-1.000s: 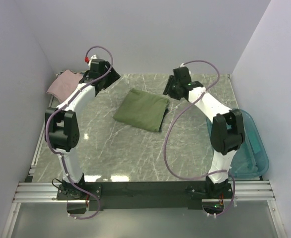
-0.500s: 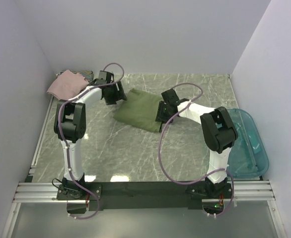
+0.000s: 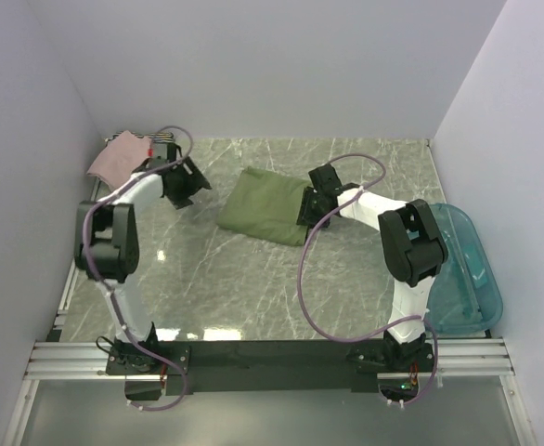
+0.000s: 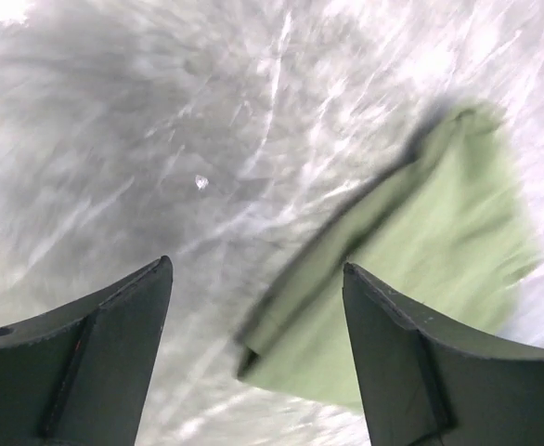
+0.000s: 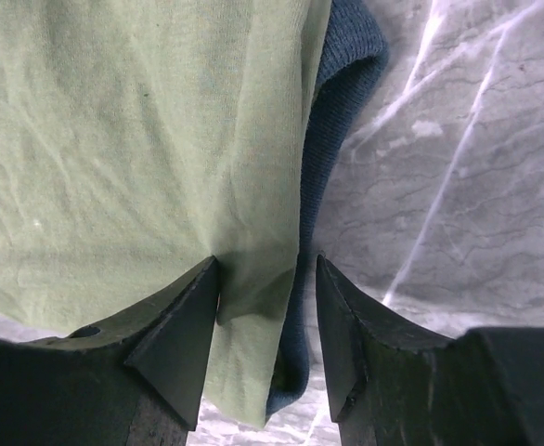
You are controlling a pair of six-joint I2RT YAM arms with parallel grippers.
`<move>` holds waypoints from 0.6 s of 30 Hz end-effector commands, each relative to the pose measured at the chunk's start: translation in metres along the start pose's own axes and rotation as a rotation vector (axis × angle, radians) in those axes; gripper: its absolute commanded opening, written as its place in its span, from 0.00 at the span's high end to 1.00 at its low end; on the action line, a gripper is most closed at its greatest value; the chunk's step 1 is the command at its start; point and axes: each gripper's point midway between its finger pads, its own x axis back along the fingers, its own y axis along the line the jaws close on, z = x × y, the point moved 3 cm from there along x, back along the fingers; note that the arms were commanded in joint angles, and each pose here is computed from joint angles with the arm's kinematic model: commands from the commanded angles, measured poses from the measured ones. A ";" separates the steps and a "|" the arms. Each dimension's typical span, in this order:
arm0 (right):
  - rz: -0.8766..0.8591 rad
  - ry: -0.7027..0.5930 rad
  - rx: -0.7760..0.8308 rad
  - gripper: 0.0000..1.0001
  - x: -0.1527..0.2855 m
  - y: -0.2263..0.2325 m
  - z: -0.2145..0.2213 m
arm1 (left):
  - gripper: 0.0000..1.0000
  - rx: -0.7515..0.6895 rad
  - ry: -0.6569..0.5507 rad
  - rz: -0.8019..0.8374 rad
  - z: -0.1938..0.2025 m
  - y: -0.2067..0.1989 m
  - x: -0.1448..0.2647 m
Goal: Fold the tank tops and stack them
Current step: Neatly place the folded tank top to the corner
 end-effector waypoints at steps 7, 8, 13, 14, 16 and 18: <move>0.026 -0.034 0.054 0.47 0.018 0.004 0.000 | 0.10 0.505 -0.165 0.096 0.112 -0.050 0.065; 0.029 -0.023 0.053 0.47 0.017 0.003 0.002 | 0.09 0.529 -0.167 0.130 0.118 -0.057 0.066; -0.024 0.019 0.052 0.48 0.019 0.008 0.019 | 0.08 0.596 -0.126 0.166 0.156 -0.090 0.061; -0.033 0.020 0.053 0.48 0.021 0.010 0.021 | 0.08 0.612 -0.119 0.164 0.161 -0.090 0.055; -0.039 0.027 0.059 0.48 0.021 0.014 0.025 | 0.08 0.665 -0.113 0.198 0.166 -0.093 0.050; -0.041 0.034 0.061 0.48 0.020 0.015 0.028 | 0.09 0.678 -0.103 0.204 0.170 -0.096 0.042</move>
